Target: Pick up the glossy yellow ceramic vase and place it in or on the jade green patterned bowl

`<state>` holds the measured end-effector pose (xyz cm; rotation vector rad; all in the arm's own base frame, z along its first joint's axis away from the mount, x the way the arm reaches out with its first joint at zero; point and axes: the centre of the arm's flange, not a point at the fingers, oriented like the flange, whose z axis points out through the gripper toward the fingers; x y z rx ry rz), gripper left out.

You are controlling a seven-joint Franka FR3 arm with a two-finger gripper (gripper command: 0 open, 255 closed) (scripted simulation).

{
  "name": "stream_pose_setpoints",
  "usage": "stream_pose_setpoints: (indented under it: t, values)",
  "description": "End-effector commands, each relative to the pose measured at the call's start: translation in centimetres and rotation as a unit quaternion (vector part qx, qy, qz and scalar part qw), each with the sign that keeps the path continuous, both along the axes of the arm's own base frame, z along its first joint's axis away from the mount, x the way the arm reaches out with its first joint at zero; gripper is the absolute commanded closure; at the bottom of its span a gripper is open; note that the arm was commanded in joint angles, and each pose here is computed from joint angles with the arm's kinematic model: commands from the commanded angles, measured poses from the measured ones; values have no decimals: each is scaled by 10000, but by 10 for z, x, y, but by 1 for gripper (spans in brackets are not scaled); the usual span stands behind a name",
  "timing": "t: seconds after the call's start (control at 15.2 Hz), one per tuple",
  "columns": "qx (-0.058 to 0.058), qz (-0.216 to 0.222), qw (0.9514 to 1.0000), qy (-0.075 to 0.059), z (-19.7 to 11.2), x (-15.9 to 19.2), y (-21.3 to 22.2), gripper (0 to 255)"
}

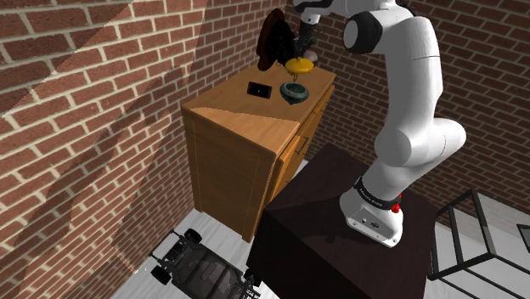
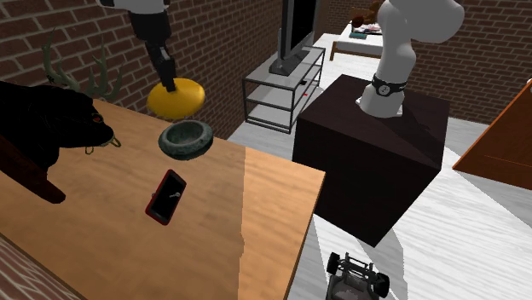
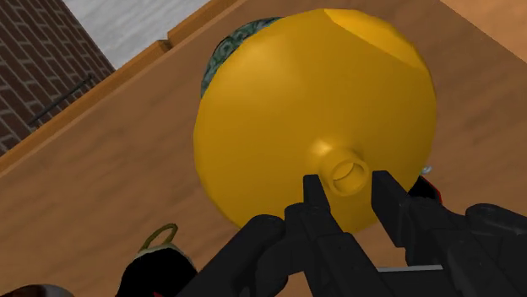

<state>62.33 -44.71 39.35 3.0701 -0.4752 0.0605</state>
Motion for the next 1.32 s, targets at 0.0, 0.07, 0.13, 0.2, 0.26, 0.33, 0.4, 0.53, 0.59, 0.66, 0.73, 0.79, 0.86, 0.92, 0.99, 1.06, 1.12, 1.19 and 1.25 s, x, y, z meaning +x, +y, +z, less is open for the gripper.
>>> stream_pose_setpoints:
  t: [0.0,0.07,0.13,0.2,0.26,0.33,0.4,0.53,0.59,0.66,0.73,0.79,0.86,0.92,0.99,1.06,1.12,1.19,1.25]
  values:
    - [3,7,10000,1,2,-9,-32,255]
    - [3,7,10000,1,-3,-9,-32,255]
    - [3,7,10000,1,-9,-9,-32,255]
    - [3,7,10000,1,-14,-9,-32,255]
    - [3,7,10000,1,-19,-9,-32,255]
    - [3,7,10000,1,-25,-9,-32,255]
    - [3,7,10000,1,-30,-9,-32,255]
    - [3,7,10000,1,-40,-9,-32,255]
    - [3,7,10000,1,-46,-9,-32,255]
    - [3,7,10000,1,-51,-9,-32,255]
    - [3,7,10000,1,-56,-9,-32,255]
    - [3,7,10000,1,-61,-9,-32,255]
    - [3,7,10000,1,-67,-9,-32,255]
    - [3,7,10000,1,-72,-9,-32,255]
    - [3,7,10000,1,-77,-9,-32,255]
    - [3,7,10000,1,-83,-9,-32,255]
    - [3,7,10000,1,-88,-9,-32,255]
    - [3,7,10000,1,-93,-9,-32,255]
    - [3,7,10000,1,-98,-9,-32,255]
